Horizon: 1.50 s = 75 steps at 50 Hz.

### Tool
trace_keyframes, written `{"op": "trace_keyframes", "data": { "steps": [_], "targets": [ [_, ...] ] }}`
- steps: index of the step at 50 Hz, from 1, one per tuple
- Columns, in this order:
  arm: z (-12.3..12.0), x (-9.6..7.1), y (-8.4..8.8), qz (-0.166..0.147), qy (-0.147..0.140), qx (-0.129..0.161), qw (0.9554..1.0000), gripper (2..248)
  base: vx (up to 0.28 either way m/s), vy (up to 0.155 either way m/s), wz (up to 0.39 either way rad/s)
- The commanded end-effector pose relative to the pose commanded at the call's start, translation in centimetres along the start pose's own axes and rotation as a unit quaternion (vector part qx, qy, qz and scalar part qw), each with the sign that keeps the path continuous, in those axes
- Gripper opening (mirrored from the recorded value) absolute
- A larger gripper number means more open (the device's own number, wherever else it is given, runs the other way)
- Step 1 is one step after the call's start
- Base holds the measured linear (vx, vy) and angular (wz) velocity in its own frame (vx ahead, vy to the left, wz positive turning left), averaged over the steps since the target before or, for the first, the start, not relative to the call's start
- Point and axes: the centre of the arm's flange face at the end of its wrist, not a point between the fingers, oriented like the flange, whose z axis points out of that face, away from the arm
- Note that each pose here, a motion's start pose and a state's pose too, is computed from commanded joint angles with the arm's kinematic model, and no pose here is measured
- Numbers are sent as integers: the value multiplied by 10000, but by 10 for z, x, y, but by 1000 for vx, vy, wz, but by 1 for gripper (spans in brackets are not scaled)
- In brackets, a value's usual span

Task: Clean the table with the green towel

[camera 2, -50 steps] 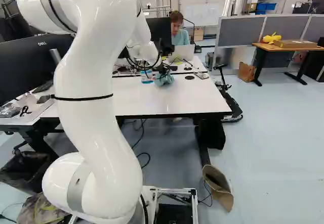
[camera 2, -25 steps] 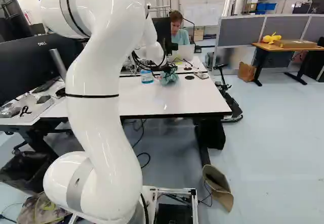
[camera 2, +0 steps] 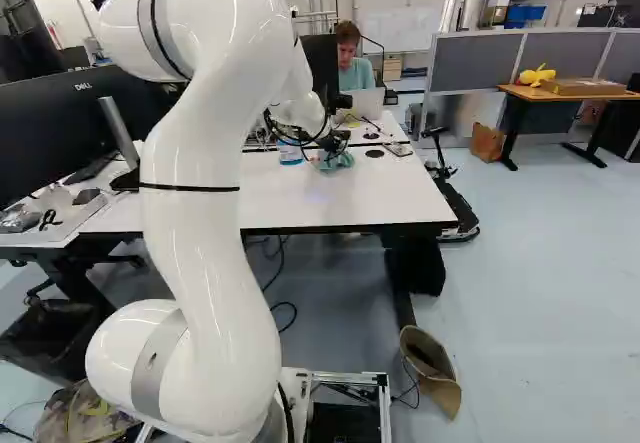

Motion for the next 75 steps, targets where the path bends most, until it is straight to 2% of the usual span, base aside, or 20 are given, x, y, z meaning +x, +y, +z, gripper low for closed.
{"op": "trace_keyframes", "data": {
  "steps": [9,23,50,61,75],
  "targets": [
    [9,-7,1,-1,-78,-10,10000,26,0,0,0],
    [9,-7,1,-1,-99,-10,10000,26,0,0,0],
    [9,-14,1,0,-460,-10,9989,26,0,0,0],
    [9,-14,1,1,-490,-12,9988,26,0,0,0],
    [4,-16,20,101,-506,-113,9986,26,0,0,0]
  ]
}}
